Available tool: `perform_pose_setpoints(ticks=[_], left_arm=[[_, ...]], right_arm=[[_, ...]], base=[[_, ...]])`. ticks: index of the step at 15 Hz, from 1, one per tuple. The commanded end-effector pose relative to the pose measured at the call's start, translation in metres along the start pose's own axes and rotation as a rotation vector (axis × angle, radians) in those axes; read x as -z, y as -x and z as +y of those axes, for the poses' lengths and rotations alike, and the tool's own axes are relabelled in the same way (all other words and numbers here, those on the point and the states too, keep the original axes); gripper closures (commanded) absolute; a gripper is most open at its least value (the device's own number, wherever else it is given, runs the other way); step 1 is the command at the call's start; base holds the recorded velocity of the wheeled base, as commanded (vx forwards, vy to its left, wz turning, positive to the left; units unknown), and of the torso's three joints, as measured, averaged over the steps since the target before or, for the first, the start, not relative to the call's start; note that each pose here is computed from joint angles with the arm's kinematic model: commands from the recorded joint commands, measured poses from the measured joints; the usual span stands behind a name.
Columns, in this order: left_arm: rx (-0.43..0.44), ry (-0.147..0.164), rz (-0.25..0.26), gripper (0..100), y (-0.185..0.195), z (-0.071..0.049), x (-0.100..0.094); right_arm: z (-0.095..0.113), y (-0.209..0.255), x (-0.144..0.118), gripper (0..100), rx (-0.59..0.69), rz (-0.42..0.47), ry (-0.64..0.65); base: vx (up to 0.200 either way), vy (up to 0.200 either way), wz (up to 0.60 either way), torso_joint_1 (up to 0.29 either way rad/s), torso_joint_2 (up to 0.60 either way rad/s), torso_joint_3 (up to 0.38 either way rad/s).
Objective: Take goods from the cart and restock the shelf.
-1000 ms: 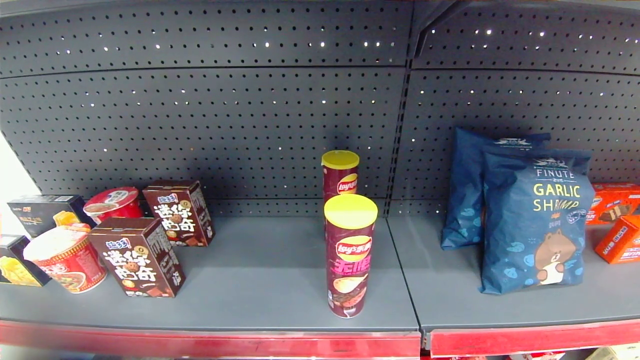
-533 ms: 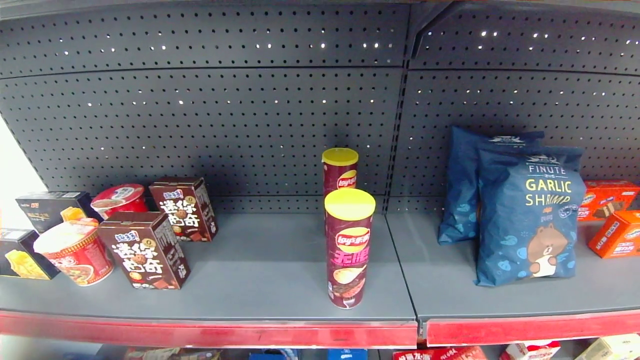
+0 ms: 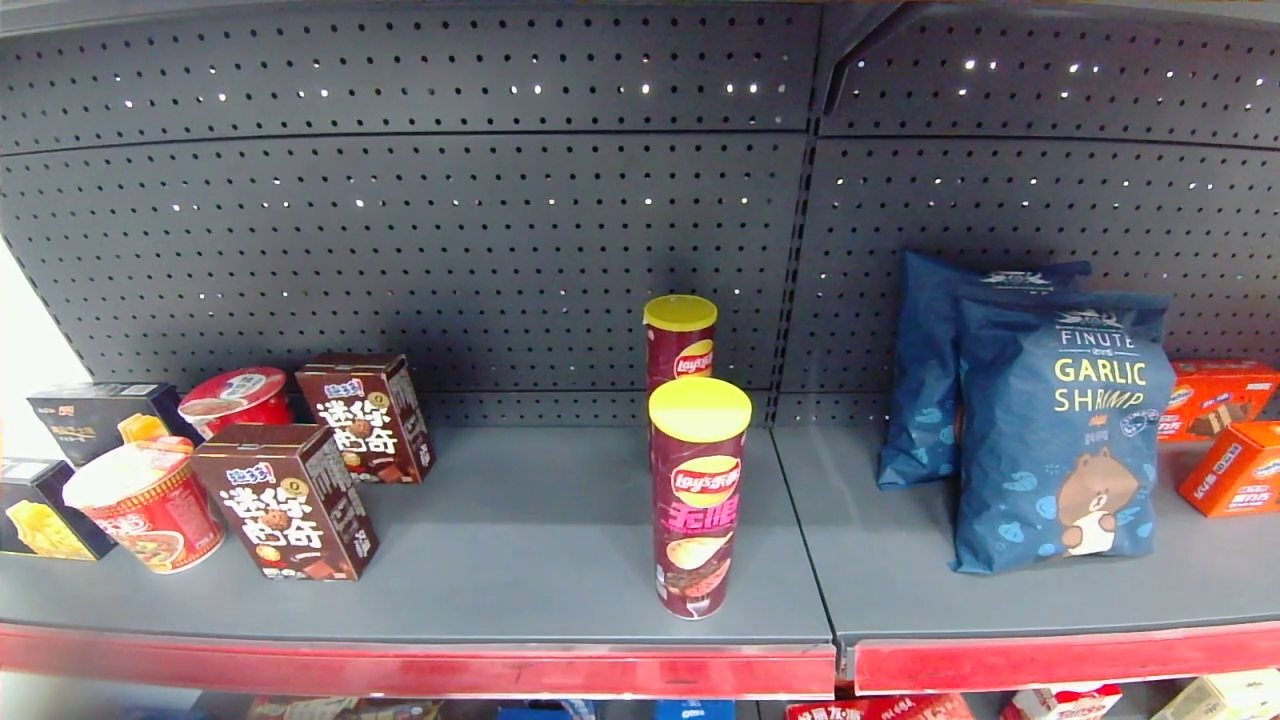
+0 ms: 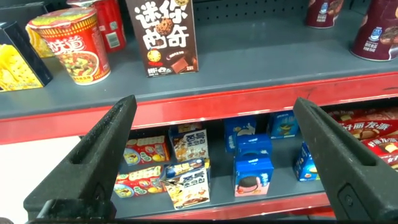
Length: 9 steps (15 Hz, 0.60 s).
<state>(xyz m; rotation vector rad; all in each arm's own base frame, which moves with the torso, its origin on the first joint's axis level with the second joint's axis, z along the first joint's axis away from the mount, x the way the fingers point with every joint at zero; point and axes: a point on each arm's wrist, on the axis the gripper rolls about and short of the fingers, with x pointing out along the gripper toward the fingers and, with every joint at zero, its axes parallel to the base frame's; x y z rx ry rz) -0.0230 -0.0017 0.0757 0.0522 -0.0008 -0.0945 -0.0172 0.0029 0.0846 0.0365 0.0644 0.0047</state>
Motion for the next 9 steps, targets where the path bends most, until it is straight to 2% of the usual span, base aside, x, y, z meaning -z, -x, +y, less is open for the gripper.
perform_pose_setpoints(ticks=[1, 9], left_arm=[[-0.001, 0.0, -0.002, 0, 0.0001, 0.0, -0.0003], [-0.001, 0.0, 0.0, 0, 0.0, 0.0, 0.0001]], right_arm=[[0.0, -0.0003, -0.0001, 0, 0.0, 0.003, 0.001], [0.0, -0.0003, -0.0001, 0, 0.001, 0.003, 0.003]], base=[[0.0, 0.0, 0.0, 0.0, 0.0, 0.0], [0.0, 0.0, 0.0, 0.0, 0.0, 0.0]])
